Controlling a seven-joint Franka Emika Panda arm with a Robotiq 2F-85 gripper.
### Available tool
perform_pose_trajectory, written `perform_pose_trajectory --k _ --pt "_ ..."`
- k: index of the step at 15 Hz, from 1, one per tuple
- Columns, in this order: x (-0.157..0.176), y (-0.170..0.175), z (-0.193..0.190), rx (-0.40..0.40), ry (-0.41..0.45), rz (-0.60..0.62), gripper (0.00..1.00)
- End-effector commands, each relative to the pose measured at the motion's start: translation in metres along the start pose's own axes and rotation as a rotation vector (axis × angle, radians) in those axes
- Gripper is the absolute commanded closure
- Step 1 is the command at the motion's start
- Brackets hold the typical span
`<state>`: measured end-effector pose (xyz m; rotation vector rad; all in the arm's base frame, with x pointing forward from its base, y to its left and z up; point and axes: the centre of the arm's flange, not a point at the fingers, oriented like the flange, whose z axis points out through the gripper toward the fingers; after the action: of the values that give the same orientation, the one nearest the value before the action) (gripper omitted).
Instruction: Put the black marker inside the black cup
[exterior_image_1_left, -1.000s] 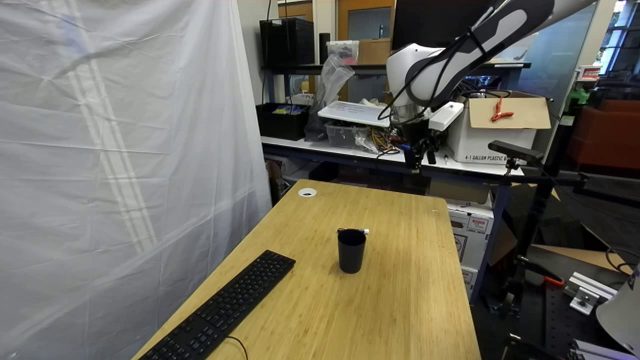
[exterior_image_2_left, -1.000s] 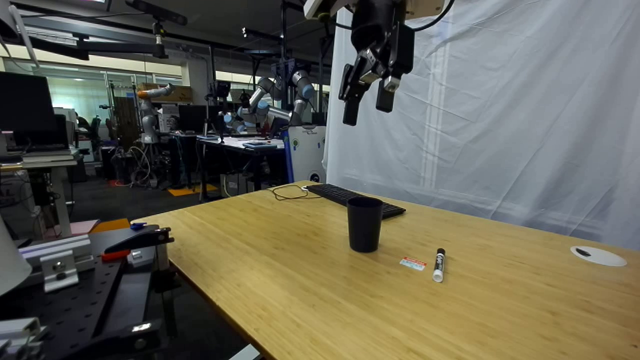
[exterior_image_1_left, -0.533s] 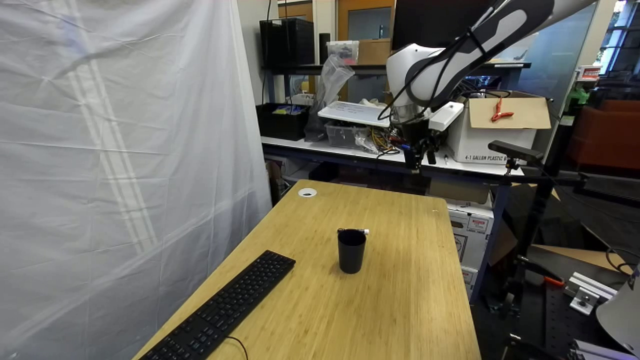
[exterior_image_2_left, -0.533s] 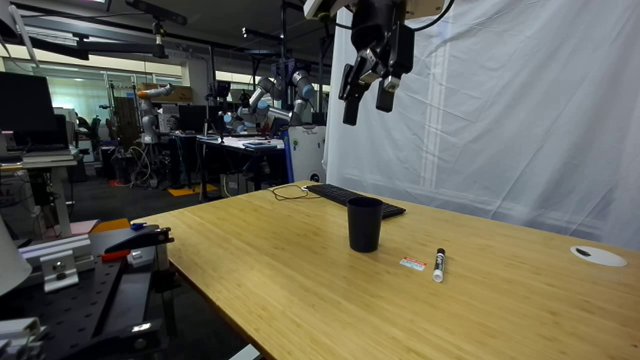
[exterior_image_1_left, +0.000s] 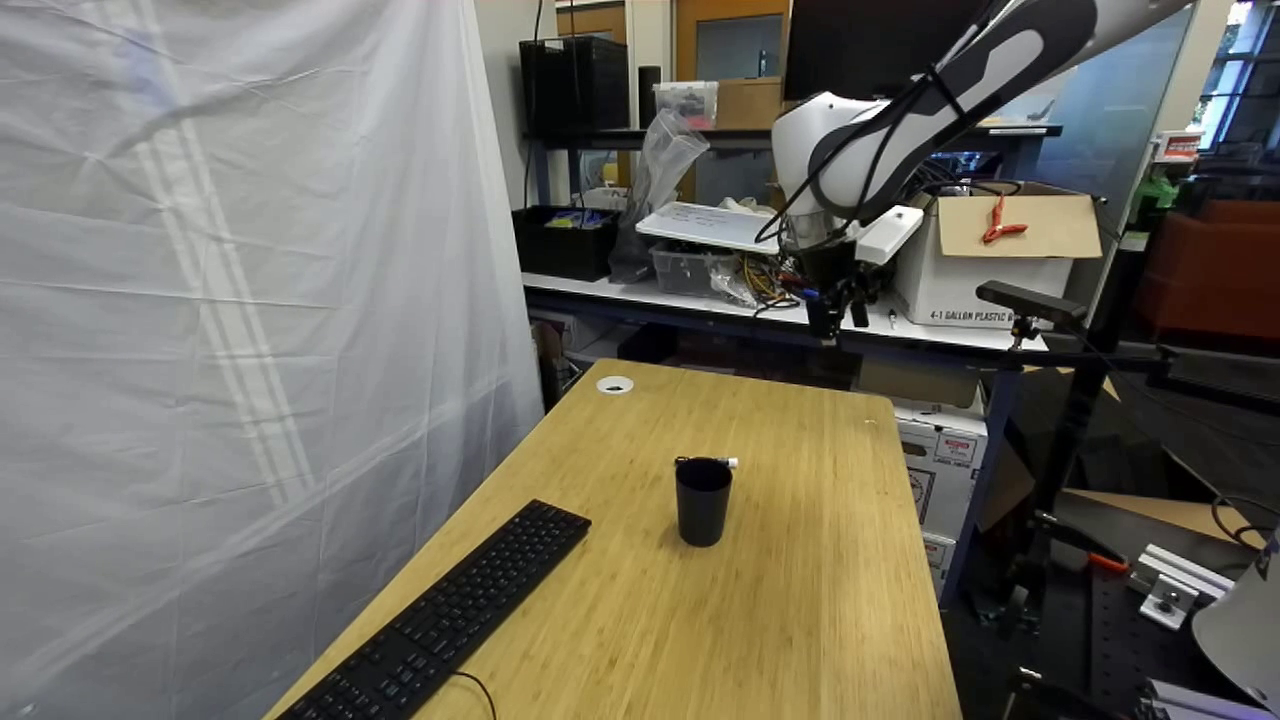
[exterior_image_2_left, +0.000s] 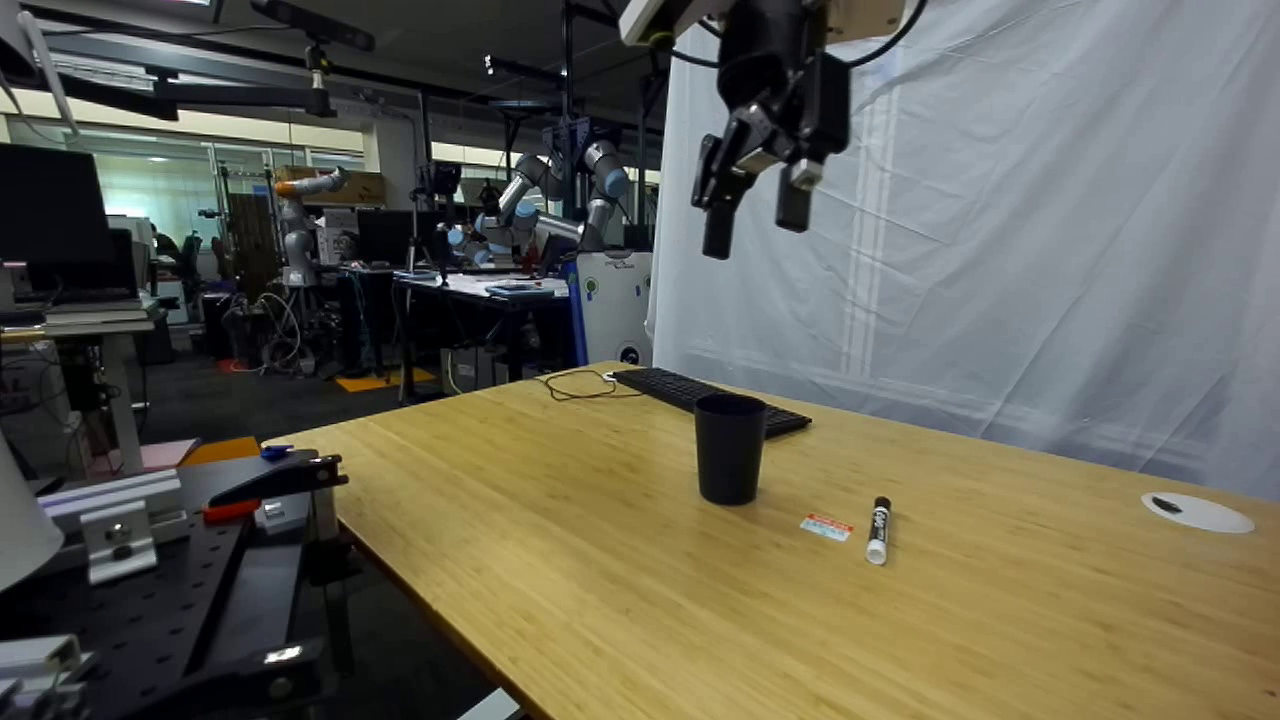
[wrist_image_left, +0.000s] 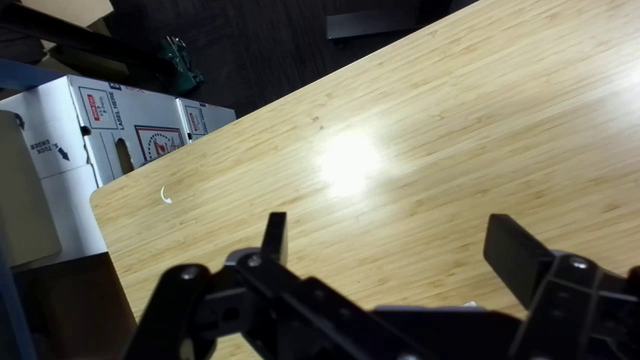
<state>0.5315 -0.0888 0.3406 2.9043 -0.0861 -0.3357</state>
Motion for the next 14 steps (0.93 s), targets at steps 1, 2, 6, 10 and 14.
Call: perform_pose_trajectory --k 1,2,6,10,14 --pt "0.049 0.027 0.013 -0.046 0.017 -0.06 0.0" --pt "0.062 0.032 0.019 -0.053 0.023 -0.087 0.0" --pt "0.116 0.022 0.043 -0.058 0.065 -0.277 0.0" --pt "0.149 -0.007 0.051 -0.021 0.123 -0.515 0.0" --pt "0.166 -0.026 0.066 0.041 0.136 -0.7 0.0"
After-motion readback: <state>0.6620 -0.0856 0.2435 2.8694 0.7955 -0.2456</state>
